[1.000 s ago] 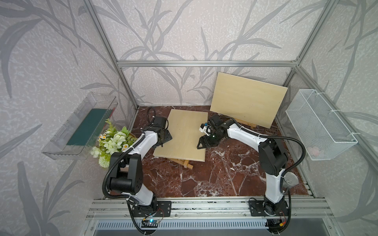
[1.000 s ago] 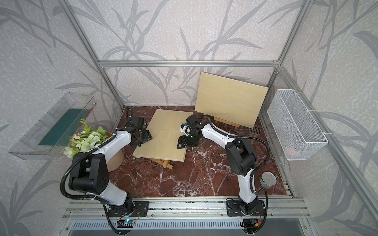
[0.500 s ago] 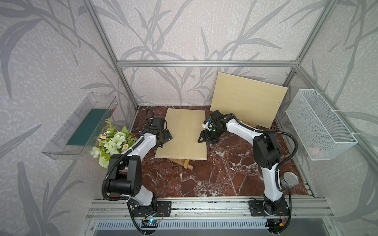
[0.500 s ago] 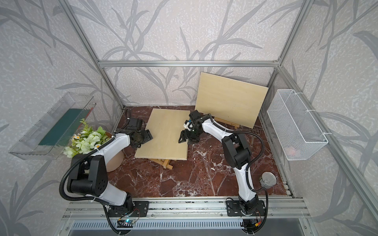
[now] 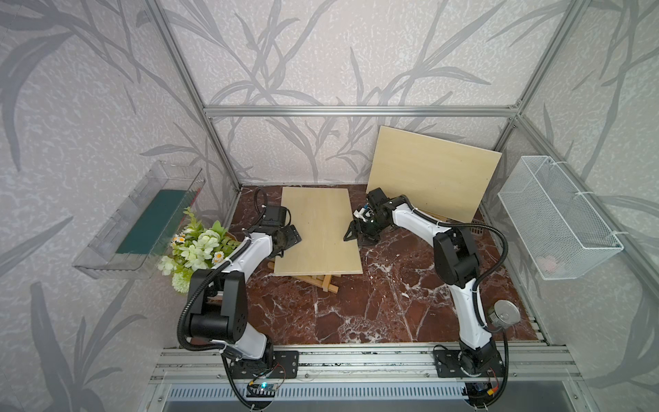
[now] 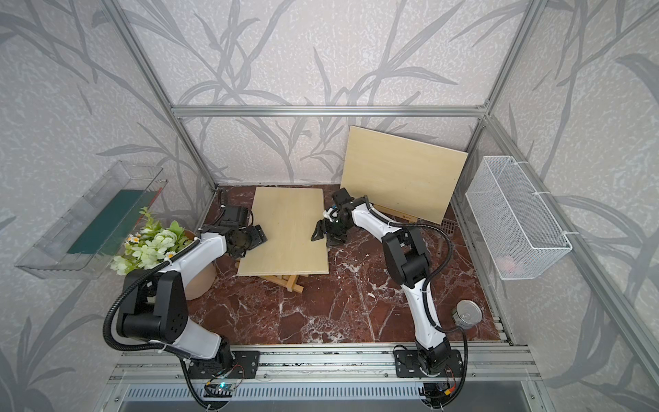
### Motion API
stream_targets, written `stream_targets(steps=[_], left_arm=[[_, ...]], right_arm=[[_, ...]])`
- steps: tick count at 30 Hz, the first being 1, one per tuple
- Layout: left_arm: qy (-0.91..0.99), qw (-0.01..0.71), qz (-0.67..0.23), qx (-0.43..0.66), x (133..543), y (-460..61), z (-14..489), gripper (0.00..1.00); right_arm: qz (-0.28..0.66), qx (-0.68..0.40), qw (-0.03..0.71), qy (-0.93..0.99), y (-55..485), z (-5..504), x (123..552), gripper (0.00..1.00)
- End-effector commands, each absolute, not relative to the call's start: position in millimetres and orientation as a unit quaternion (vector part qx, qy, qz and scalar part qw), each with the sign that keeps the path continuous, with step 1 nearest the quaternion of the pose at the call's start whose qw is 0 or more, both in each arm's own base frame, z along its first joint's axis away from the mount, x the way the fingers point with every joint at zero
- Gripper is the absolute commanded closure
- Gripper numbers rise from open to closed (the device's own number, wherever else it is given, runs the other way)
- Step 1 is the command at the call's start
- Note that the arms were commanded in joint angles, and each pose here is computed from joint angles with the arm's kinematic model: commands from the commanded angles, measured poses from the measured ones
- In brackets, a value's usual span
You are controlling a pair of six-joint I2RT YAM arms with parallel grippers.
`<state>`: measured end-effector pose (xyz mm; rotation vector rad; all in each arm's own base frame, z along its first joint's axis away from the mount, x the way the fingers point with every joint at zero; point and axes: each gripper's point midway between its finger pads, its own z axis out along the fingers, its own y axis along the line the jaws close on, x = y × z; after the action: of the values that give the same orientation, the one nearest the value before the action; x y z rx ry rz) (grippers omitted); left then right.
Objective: Assemble the easel
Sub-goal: Adjust the drawing board on the easel.
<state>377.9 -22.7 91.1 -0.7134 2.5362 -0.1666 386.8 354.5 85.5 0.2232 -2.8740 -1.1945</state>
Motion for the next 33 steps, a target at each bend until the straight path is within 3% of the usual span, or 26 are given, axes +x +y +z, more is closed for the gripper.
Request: stream_targets(steps=[1, 7, 18, 33], left_arm=[[0.947, 0.19, -0.118, -0.232, 362, -62, 82, 0.12], [0.946, 0.192, -0.102, -0.241, 358, -40, 88, 0.01], [0.92, 0.198, -0.128, -0.314, 343, 1, 93, 0.01], [0.893, 0.287, -0.007, -0.345, 356, 69, 115, 0.01]], right_arm=[[-0.5, 0.191, 0.029, -0.844, 432, 119, 344, 0.29], [-0.492, 0.194, 0.034, -0.848, 432, 113, 342, 0.29], [-0.466, 0.198, 0.037, -0.861, 425, 98, 342, 0.3], [-0.439, 0.215, 0.008, -0.873, 410, 106, 339, 0.3]])
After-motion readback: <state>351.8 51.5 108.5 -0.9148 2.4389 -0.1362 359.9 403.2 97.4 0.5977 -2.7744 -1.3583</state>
